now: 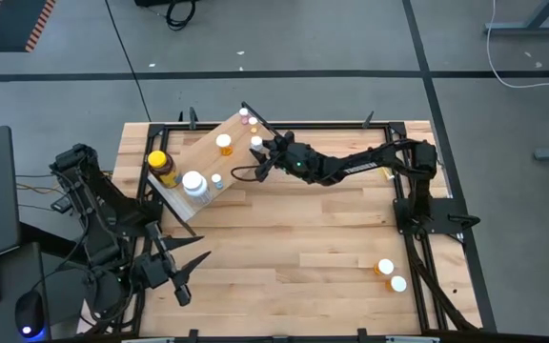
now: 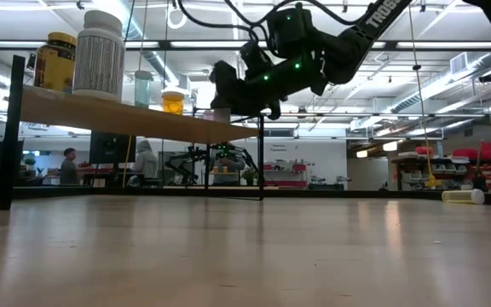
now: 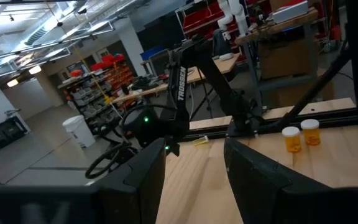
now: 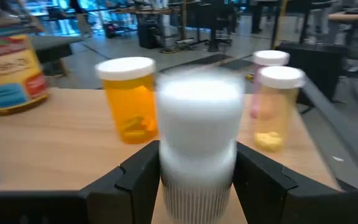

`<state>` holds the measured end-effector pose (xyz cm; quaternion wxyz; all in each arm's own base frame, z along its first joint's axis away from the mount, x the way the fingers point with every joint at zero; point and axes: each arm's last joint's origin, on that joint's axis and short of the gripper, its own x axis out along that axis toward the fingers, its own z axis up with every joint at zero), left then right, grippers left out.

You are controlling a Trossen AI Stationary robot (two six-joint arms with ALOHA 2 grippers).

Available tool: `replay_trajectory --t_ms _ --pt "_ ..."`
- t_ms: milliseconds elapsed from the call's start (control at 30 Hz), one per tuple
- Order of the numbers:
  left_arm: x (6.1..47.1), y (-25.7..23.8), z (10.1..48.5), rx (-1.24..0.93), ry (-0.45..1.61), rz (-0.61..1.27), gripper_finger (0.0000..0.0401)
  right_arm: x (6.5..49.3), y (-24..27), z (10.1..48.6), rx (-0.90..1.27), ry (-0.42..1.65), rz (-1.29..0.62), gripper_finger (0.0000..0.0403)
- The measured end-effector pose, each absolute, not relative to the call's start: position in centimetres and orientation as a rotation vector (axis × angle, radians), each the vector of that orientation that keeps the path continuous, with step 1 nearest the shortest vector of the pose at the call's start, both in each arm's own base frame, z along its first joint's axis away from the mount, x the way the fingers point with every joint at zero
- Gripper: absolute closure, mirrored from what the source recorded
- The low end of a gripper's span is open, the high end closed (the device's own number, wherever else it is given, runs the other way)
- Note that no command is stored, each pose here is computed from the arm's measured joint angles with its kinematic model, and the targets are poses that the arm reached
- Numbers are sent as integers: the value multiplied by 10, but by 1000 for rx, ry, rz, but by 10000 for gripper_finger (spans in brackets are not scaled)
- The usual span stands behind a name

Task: Pick and place medicine bottles onto shelf by color
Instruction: Adjust the small white pill bottle on the shelf, then put the top orange pill bottle on the shelf

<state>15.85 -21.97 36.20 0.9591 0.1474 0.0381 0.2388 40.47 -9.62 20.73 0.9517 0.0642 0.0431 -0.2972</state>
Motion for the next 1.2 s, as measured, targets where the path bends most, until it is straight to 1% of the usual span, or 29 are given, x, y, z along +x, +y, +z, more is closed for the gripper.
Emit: replay_trajectory --t_ms 267,533,733,833,1033,1200 --pt "158 -220 362 298 77 483 229 402 -107 207 166 79 -644 208" --pt "158 -220 362 297 77 484 229 402 -106 208 141 87 -639 208" --pt "158 -220 362 296 77 484 229 399 -95 224 90 73 -616 204" --pt "158 -220 362 296 76 484 229 396 -87 233 42 91 -631 192" --pt "158 -220 362 295 76 484 229 386 -68 249 7 160 -650 149" --pt "158 -220 362 294 76 484 229 374 -37 261 22 258 -592 123"
